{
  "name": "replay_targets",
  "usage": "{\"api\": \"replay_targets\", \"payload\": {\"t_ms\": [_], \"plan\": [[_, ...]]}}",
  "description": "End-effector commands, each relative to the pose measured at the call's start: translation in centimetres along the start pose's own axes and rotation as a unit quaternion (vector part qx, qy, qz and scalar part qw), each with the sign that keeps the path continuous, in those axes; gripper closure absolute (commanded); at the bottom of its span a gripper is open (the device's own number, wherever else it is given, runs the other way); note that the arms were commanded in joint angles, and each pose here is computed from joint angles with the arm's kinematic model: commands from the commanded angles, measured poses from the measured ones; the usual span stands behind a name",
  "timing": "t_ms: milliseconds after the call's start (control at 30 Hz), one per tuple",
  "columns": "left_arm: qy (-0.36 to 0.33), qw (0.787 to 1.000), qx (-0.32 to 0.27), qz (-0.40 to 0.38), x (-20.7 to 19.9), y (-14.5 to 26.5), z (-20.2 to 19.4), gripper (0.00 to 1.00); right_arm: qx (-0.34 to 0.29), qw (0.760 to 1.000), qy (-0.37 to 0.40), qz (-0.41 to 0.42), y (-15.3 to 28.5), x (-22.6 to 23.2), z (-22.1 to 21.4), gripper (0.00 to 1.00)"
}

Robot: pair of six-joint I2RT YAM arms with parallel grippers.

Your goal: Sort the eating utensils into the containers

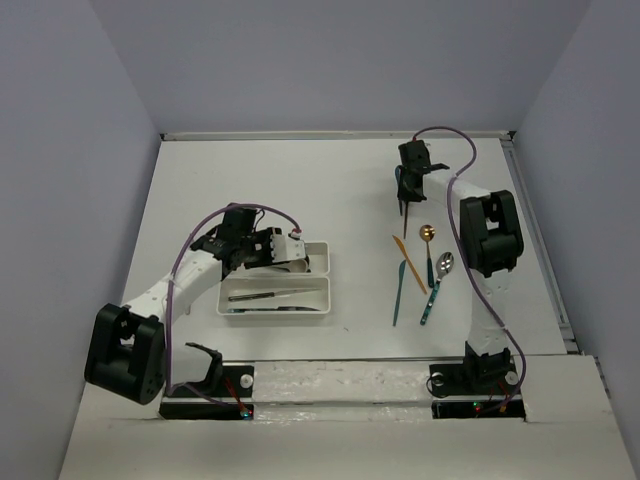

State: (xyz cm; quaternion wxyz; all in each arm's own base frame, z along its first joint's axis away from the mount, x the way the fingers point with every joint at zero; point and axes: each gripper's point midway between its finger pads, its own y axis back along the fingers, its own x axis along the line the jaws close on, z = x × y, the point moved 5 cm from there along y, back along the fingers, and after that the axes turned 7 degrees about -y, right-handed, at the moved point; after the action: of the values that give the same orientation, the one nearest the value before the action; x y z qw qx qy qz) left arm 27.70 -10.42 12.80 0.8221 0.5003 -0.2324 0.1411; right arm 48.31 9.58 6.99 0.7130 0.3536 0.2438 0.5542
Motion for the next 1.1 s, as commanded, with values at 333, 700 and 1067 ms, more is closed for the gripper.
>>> {"api": "replay_targets", "payload": {"t_ms": [333, 700, 1067], "plan": [[0.081, 0.993, -0.037, 0.078, 3.3, 2.9, 2.4, 0.52, -0.078, 0.996, -0.048, -0.016, 6.2, -1.2, 4.5, 1.00], [0.219, 0.940, -0.227, 0.129, 8.5, 10.7, 10.7, 0.51, -0.282, 0.949, -0.061, 0.131, 23.8, 5.6, 5.8, 1.00], [0.276, 0.903, -0.318, 0.090, 7.6, 12.2, 13.8, 0.44, -0.309, 0.874, -0.084, 0.366, 35.7, 19.0, -0.2, 1.00]]}}
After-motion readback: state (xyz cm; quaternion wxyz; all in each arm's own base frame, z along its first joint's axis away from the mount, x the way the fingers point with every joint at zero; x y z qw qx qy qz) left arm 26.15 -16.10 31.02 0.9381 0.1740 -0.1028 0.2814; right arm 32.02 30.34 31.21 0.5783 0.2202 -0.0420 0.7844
